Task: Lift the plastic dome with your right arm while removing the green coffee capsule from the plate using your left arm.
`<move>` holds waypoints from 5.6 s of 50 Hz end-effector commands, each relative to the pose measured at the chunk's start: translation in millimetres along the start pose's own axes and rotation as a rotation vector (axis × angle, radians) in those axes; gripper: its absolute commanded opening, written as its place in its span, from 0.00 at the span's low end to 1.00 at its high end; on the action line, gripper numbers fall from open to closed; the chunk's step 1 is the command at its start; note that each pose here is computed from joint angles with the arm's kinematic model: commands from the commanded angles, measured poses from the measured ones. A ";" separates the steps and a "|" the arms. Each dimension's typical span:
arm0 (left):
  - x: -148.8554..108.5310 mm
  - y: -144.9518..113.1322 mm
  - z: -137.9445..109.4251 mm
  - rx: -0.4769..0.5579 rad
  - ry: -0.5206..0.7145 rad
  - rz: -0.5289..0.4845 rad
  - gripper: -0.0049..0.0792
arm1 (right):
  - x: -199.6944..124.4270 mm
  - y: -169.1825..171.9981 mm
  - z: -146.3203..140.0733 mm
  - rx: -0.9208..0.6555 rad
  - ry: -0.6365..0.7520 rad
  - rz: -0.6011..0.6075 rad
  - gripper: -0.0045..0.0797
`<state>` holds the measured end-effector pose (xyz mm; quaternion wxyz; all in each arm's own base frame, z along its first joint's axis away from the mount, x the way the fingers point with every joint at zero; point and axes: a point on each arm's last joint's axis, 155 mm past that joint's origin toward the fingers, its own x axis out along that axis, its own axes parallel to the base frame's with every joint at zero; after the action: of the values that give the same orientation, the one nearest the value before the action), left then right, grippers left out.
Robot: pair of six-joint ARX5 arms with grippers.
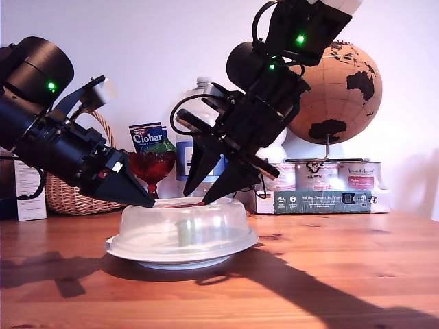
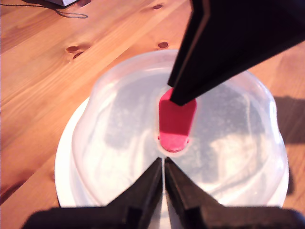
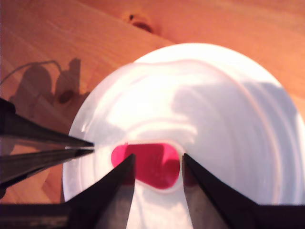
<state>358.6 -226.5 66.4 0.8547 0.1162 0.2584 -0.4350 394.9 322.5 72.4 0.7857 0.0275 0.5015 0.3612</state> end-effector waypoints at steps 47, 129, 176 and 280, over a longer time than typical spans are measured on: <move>4.7 -3.3 -22.4 -0.025 0.064 -0.005 0.03 | 2.6 29.8 2.2 0.028 0.056 0.115 0.39; 4.7 -3.3 -22.4 -0.026 0.064 -0.006 0.03 | 17.5 32.5 -7.8 0.020 0.103 0.076 0.21; 3.3 8.2 18.4 -0.068 -0.025 0.017 0.05 | 16.3 33.0 0.4 -0.103 0.071 0.084 0.04; -3.1 22.3 -21.4 -0.158 0.089 -0.014 0.09 | -95.0 -25.6 84.4 -0.127 -0.102 -0.149 0.04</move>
<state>370.5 -197.5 64.2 0.8543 0.0593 0.3230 -0.4030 450.4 280.4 155.6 0.8232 -0.0444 0.4579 0.3328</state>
